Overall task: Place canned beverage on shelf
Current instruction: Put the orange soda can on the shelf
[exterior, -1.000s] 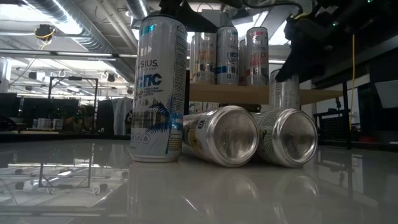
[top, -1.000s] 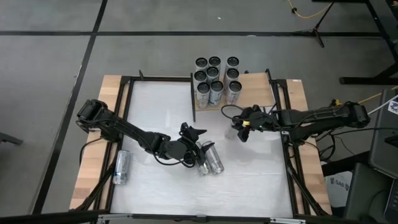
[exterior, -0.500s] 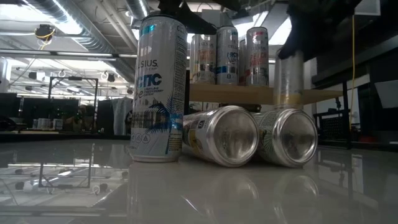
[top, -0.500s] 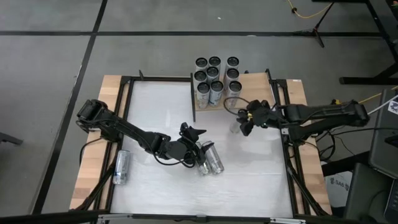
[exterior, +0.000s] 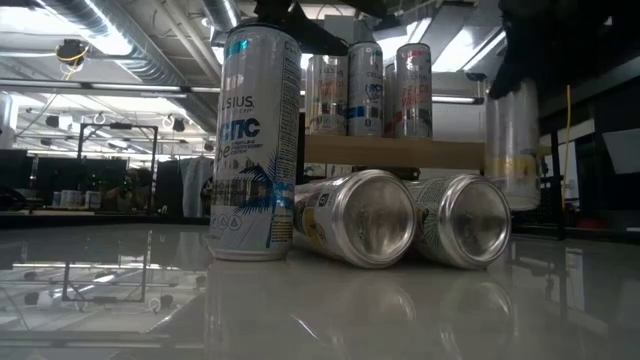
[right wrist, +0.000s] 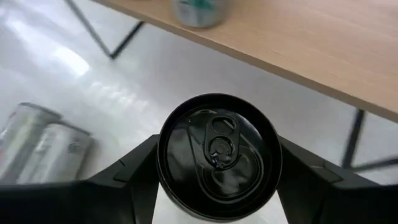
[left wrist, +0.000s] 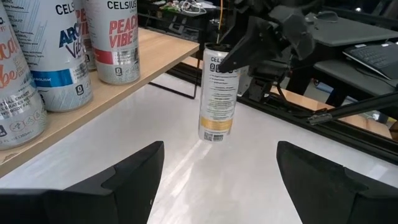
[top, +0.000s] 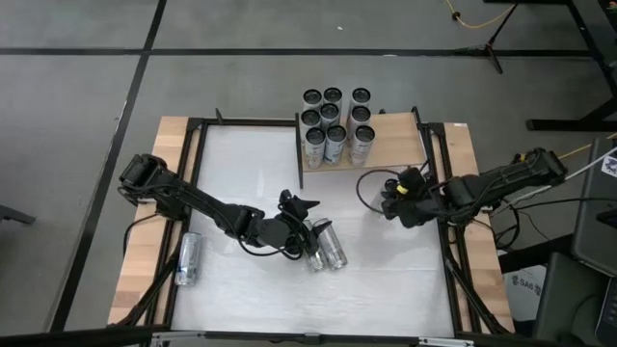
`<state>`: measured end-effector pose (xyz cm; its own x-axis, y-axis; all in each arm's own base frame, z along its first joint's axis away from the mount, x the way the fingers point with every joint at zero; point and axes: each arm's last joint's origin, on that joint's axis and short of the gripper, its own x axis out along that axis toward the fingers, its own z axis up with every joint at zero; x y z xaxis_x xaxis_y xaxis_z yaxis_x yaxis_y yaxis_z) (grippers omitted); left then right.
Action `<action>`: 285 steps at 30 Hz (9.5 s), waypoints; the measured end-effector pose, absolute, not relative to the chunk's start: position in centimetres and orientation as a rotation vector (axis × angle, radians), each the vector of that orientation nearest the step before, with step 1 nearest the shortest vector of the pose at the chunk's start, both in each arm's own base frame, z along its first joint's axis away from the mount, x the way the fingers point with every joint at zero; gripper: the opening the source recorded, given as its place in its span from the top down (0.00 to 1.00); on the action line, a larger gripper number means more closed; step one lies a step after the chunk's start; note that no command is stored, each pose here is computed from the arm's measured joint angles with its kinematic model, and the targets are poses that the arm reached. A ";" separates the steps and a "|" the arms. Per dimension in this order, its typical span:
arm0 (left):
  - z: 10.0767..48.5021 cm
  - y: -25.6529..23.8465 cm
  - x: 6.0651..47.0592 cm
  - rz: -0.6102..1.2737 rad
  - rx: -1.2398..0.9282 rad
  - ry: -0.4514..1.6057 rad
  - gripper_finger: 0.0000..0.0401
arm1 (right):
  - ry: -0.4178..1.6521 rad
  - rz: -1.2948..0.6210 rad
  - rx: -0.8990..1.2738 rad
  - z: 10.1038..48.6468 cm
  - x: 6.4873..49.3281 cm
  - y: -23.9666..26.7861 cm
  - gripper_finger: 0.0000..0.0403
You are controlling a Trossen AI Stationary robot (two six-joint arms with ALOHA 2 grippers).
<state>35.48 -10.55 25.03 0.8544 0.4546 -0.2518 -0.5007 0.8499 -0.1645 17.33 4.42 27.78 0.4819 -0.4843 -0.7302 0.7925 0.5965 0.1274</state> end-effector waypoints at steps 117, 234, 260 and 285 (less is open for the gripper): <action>25.0 -10.4 35.5 0.514 -0.222 0.207 0.24 | 1.122 0.146 -0.406 33.2 15.7 -0.7 0.20; 25.0 -10.1 35.6 0.522 -0.223 0.206 0.24 | 1.126 0.453 -0.560 26.8 18.8 -6.0 0.21; 25.0 -10.1 35.6 0.522 -0.223 0.206 0.24 | 1.187 0.123 -0.122 26.9 18.8 -6.1 0.38; 25.0 -9.1 35.9 0.549 -0.226 0.204 0.24 | 1.073 0.061 -0.143 34.6 18.5 -6.0 0.37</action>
<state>35.87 -9.11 25.05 0.8344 0.4910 -0.2506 -0.5355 0.8297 -0.1573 18.55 -6.01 34.56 0.4764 -0.0194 -0.8790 -0.1193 0.9891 -0.0865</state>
